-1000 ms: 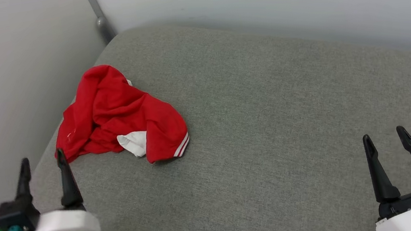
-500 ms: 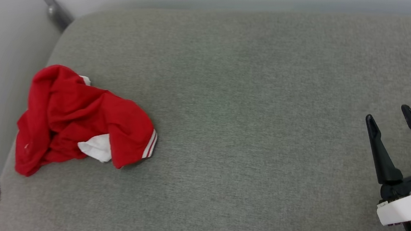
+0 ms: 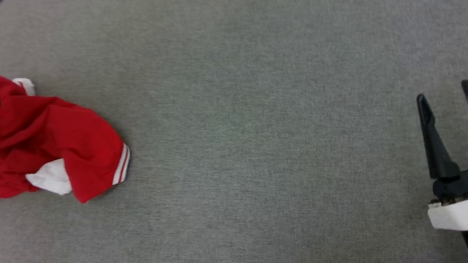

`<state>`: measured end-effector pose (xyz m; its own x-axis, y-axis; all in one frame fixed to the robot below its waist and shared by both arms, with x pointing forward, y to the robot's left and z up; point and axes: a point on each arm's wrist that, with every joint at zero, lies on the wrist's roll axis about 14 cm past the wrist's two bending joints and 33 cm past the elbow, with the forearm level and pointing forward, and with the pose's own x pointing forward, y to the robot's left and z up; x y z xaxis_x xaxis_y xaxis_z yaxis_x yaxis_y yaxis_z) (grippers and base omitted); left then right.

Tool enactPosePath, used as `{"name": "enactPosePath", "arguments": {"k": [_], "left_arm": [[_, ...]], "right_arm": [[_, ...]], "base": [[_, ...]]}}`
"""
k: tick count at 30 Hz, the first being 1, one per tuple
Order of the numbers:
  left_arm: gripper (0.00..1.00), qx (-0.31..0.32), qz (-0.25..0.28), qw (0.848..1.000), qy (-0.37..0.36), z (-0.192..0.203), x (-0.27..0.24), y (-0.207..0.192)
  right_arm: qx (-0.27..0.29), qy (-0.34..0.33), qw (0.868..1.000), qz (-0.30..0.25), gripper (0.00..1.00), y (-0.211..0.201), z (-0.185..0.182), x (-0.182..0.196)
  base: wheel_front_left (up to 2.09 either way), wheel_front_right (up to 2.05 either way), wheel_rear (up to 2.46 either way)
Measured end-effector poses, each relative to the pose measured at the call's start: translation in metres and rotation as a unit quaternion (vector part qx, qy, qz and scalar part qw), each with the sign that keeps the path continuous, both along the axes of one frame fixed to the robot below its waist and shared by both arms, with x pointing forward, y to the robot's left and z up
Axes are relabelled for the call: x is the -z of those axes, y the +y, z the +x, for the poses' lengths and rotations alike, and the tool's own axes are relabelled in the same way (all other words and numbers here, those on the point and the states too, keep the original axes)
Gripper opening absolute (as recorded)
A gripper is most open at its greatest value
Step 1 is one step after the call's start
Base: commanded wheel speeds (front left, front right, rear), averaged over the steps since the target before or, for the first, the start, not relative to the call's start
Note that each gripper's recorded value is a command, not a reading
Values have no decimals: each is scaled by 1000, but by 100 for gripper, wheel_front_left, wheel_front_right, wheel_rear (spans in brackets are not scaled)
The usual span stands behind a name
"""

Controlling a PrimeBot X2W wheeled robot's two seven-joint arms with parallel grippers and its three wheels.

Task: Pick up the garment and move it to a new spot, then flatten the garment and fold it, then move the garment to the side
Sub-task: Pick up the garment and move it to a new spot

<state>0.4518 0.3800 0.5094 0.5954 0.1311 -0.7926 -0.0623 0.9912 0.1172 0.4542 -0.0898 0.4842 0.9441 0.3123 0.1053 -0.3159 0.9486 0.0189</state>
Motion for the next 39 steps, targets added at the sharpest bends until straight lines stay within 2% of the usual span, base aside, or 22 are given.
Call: {"name": "enactPosePath", "arguments": {"k": [6,12,18,19,25,29,32,35,39], "left_arm": [[100,-9,-35,990,136,-25,78,-5],[100,-24,-75,978,193,-30,132,-18],[100,-21,-74,972,224,-26,155,-20],[0,-21,-72,971,227,-26,157,-19],[0,-14,-79,975,209,-21,150,-22],[0,3,-78,984,162,-13,127,-25],[0,43,-72,990,111,1,96,-37],[0,76,-42,994,64,8,53,-36],[0,131,-20,991,-1,18,-3,-56]], "right_arm": [[12,-7,1000,-8,100,-8,15,6],[13,-4,1000,-18,100,-9,25,19],[19,3,999,-32,100,-14,30,32],[21,4,999,-33,100,-15,30,33],[23,3,999,-35,100,-16,28,30],[22,6,999,-31,100,-16,22,26],[25,8,999,-26,100,-19,15,20],[28,6,999,-22,100,-21,6,12],[34,0,999,-18,100,-26,-6,-1]], "base": [[0,0,0],[0,0,0],[0,0,0],[0,0,0],[0,0,0],[0,0,0],[0,0,0],[0,0,0],[0,0,0]]}}
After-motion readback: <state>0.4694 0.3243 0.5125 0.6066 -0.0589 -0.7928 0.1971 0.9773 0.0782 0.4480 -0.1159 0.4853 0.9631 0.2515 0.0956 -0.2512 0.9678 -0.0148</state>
